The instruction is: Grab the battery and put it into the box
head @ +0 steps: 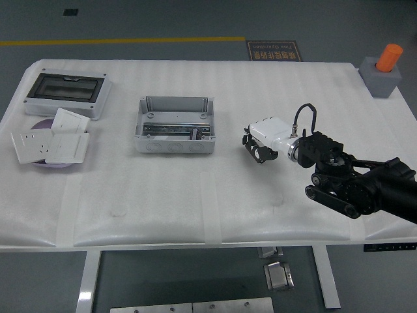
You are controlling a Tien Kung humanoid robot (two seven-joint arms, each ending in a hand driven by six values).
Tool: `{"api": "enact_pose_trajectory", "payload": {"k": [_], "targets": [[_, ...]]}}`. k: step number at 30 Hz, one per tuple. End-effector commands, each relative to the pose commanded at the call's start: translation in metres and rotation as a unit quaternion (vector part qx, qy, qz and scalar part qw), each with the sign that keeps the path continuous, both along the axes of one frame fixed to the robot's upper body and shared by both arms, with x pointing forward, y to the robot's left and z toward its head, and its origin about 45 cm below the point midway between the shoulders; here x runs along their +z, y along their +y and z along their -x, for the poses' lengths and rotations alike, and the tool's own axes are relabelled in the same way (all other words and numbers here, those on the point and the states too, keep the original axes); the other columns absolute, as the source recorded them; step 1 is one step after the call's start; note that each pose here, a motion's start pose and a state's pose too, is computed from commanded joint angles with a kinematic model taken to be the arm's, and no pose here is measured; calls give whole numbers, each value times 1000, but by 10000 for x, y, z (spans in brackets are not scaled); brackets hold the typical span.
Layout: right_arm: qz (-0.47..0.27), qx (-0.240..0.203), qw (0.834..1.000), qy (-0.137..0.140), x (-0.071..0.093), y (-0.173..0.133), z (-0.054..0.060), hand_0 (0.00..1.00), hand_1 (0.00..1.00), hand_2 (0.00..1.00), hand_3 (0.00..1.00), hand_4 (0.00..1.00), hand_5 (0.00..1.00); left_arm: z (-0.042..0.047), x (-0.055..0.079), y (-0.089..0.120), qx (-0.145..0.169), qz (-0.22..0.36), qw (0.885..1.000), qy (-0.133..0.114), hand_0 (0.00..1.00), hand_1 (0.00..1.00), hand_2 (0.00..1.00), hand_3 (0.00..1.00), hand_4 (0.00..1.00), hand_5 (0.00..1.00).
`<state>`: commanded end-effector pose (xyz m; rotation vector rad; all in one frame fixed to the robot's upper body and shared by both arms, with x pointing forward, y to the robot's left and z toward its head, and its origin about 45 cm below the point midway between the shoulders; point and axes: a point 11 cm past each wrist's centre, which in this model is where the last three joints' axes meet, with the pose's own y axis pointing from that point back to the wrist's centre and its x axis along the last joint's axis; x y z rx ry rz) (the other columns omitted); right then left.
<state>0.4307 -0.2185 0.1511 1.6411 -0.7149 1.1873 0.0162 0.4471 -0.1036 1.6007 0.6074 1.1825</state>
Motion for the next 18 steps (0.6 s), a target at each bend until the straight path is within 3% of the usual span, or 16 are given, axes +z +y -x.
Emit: {"api": "enact_pose_trajectory", "payload": {"k": [2, 3, 8, 9, 14, 15, 18], "targets": [[-12, -5, 1000, -2, 7, -14, 12, 760, 667, 651, 623, 198, 78, -6, -1, -3, 0, 0, 1000, 0, 593, 618, 501, 613, 525, 443], [-18, -8, 1000, -4, 20, -21, 11, 796, 700, 721, 811, 635, 227, -7, -1, -4, 0, 0, 1000, 0, 593, 619, 498, 613, 534, 451], [-33, -13, 999, -9, 130, -45, -19, 796, 700, 721, 811, 635, 227, 3, -2, -3, 0, 0, 1000, 1, 593, 619, 498, 613, 534, 451], [-32, -12, 999, -9, 150, -47, -24, 823, 727, 772, 893, 765, 355, 6, -2, -2, 1, 0, 1000, 1, 593, 619, 497, 614, 536, 462], [-19, -6, 1000, -3, 190, -54, -30, 823, 727, 772, 893, 765, 355, 2, -4, -8, 2, 0, 1000, 0, 593, 619, 497, 614, 536, 462], [-15, -3, 1000, 0, 191, -51, -26, 850, 749, 799, 924, 931, 526, 1, -5, -11, 3, 1, 1000, 0, 593, 618, 494, 614, 536, 465], [5, 7, 1000, 6, 190, -41, -8, 850, 749, 799, 924, 931, 526, 0, -5, -13, 4, 1, 1000, -1, 593, 618, 494, 614, 536, 465]]}}
